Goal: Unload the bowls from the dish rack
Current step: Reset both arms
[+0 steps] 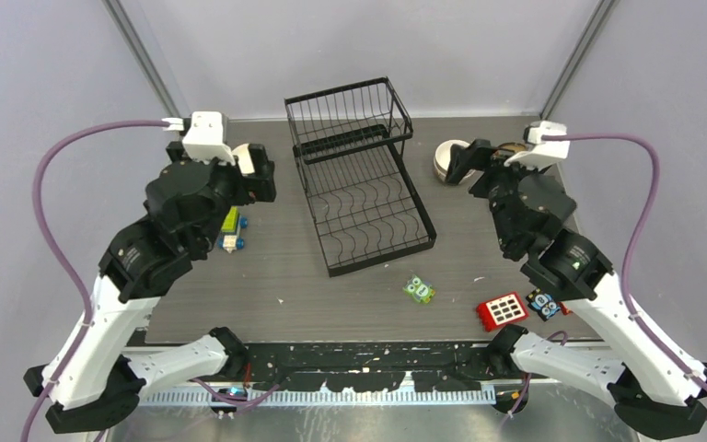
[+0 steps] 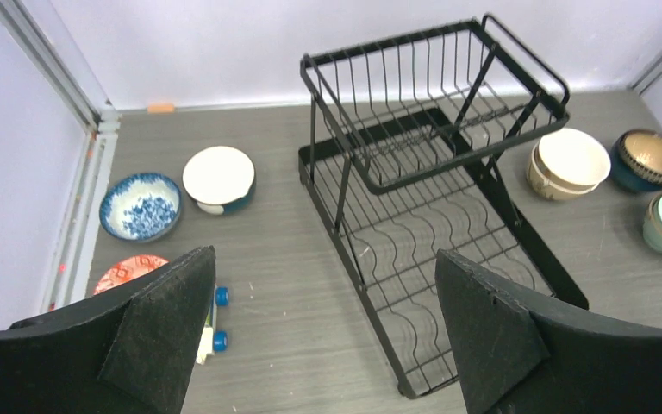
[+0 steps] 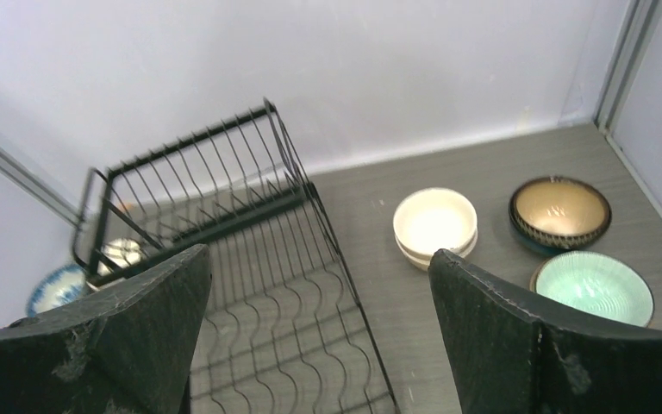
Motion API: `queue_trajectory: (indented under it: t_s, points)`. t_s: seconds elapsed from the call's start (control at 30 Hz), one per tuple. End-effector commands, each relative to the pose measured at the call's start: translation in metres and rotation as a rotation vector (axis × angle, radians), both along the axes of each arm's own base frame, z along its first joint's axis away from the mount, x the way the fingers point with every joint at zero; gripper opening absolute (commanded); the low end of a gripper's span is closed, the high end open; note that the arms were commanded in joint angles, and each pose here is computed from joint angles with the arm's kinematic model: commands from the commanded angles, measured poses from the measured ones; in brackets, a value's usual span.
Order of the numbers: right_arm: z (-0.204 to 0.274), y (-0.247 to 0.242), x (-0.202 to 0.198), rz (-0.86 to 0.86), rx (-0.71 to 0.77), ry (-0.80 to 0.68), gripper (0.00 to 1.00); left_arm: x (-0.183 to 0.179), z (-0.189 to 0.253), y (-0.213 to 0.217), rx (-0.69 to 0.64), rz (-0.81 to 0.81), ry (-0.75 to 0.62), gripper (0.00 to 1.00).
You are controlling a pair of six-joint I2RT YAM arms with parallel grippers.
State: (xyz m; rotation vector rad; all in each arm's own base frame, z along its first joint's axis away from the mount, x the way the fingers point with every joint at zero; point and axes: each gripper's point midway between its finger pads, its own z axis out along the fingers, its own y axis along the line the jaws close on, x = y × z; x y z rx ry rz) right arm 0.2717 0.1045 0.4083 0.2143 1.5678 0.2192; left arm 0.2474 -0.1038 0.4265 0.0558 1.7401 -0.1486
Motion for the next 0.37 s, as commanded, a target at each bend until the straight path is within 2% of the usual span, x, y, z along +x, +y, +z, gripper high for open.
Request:
queue_trajectory:
  t_s: [0.0,0.33]
  points:
    - [0.0607,-0.0134,-0.0125,-0.002,0.081,-0.115,1.00,-0.0051,0.0345,0.0143,-0.004,0.024,-0.089,1.00]
    - [0.0565,-0.0107,-0.0142,0.015,0.119,-0.115,1.00,-0.0049,0.0383,0.0192,-0.011,0.052,-0.097,1.00]
